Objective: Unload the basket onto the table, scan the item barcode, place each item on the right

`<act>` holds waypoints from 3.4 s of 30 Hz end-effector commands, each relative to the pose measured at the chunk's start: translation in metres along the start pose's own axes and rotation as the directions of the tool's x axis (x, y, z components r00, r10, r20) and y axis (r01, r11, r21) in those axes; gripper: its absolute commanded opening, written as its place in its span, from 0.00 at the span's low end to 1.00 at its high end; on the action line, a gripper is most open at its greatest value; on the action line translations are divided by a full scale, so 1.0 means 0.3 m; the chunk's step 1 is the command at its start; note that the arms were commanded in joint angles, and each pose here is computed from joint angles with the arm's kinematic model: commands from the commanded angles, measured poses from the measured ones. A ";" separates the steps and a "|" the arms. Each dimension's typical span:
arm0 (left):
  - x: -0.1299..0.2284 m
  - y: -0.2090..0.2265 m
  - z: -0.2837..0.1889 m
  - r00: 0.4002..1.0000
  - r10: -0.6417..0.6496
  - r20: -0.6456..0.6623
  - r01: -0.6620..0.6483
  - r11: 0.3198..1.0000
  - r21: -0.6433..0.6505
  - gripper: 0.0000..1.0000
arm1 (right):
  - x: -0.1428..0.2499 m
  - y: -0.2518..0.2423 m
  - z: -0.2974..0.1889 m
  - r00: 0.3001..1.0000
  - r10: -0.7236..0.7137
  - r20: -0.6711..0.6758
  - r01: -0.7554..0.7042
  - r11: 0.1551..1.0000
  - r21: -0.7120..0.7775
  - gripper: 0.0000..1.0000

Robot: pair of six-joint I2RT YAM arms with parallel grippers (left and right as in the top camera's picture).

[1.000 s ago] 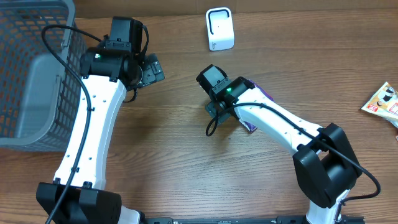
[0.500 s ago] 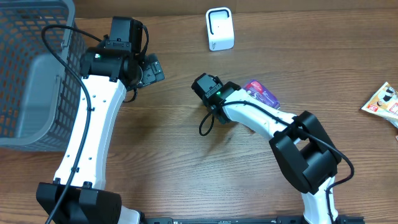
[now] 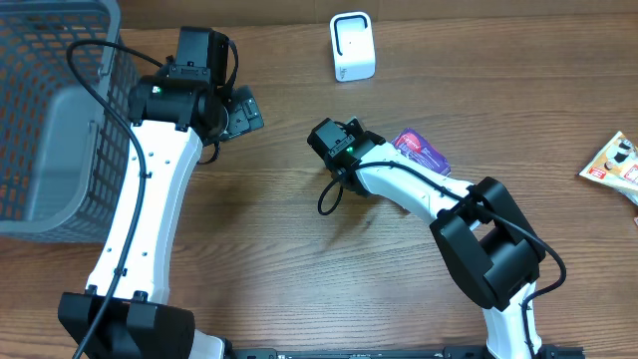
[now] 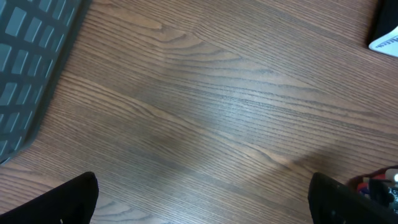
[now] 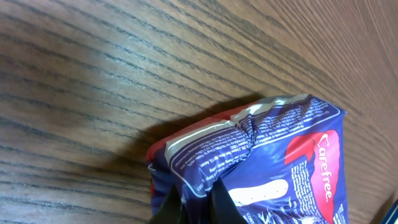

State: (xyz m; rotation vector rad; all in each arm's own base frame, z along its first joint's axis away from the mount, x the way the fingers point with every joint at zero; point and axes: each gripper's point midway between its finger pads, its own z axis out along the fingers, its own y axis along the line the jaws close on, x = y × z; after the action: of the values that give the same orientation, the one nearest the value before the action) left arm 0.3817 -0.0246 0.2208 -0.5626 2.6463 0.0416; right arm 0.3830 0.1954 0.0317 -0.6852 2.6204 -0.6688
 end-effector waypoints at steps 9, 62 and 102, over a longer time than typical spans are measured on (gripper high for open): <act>-0.010 0.011 0.004 1.000 -0.025 0.008 0.025 1.000 -0.016 1.00 | -0.156 0.016 -0.243 0.982 0.186 0.027 -0.170 0.938 -0.301 0.04; -0.010 0.011 0.004 1.000 -0.025 0.008 0.025 1.000 -0.016 1.00 | -0.112 -0.374 -0.410 0.876 0.436 -0.205 -0.369 0.334 -0.867 0.31; -0.010 0.011 0.004 1.000 -0.025 0.008 0.025 1.000 -0.016 1.00 | 0.007 -0.159 -0.198 0.863 0.504 -0.032 -0.502 0.849 -0.165 0.86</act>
State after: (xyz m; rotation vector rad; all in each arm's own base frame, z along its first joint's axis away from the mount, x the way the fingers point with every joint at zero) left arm 0.3817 -0.0246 0.2208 -0.5626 2.6463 0.0416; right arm 0.3592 0.2076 0.0994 -0.0890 2.7545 -0.1363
